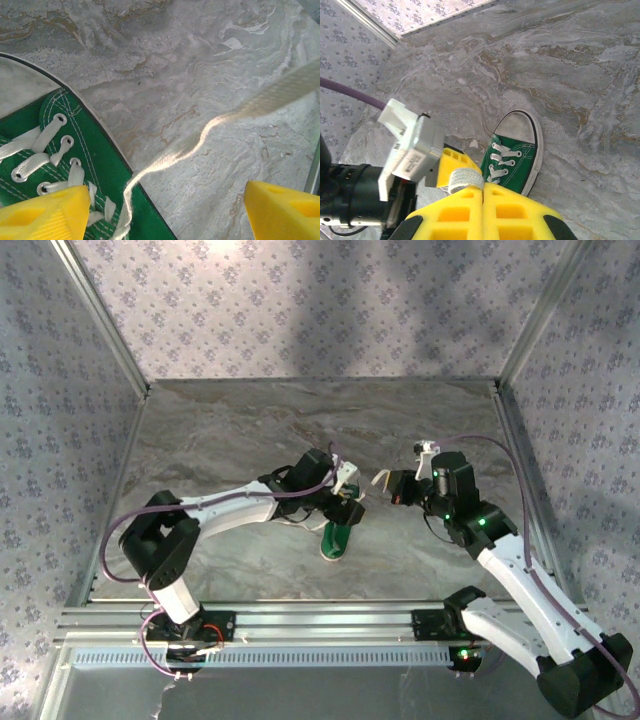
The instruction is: Tie the shoes
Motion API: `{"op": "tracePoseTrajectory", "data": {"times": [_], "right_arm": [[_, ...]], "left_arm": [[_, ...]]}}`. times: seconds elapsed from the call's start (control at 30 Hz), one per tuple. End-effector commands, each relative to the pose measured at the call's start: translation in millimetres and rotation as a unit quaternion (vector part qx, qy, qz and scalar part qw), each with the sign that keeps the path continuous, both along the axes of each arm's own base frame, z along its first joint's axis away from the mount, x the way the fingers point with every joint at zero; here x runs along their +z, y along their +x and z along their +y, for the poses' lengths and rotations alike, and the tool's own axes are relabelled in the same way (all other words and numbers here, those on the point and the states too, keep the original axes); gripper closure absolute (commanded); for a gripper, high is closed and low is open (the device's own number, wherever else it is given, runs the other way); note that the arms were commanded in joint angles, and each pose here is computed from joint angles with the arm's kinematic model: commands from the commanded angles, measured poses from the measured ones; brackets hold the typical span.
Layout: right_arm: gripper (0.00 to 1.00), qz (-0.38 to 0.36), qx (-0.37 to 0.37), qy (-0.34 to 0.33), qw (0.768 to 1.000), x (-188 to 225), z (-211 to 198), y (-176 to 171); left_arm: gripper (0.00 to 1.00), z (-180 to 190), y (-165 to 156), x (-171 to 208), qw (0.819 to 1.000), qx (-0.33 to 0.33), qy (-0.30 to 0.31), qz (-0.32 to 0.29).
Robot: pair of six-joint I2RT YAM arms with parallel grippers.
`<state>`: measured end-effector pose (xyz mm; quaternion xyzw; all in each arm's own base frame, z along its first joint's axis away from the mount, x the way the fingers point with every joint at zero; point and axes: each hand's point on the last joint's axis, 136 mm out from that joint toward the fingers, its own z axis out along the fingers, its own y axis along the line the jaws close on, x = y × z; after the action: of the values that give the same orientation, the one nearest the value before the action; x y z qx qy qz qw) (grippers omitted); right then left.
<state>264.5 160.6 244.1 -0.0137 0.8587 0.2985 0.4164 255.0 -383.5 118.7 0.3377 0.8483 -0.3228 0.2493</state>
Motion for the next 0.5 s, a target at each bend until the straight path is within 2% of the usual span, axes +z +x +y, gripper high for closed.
{"op": "tracePoseTrajectory", "data": {"times": [0.0, 0.1, 0.17, 0.27, 0.4, 0.47], "right_arm": [[1.0, -0.012, 0.001, 0.025, 1.0, 21, 1, -3], [1.0, -0.008, 0.002, 0.025, 1.0, 20, 2, -4], [1.0, -0.006, -0.004, 0.022, 1.0, 18, -1, -3], [1.0, 0.004, -0.027, 0.008, 1.0, 12, -10, -3], [1.0, 0.027, -0.066, -0.018, 0.997, -4, -29, -3], [1.0, 0.048, -0.089, -0.041, 0.994, -19, -41, -4]], "left_arm": [[0.21, -7, 15, 9, 0.999, 0.009, 0.001, -0.033], [0.23, -11, 20, 8, 0.999, 0.009, 0.002, -0.034], [0.33, -15, 20, 8, 1.0, 0.004, -0.002, -0.029], [0.51, -18, 19, 10, 1.0, 0.001, -0.009, -0.026], [0.83, -18, 20, 11, 1.0, 0.01, -0.013, -0.023], [0.93, -16, 21, 12, 1.0, 0.018, -0.016, -0.019]]}}
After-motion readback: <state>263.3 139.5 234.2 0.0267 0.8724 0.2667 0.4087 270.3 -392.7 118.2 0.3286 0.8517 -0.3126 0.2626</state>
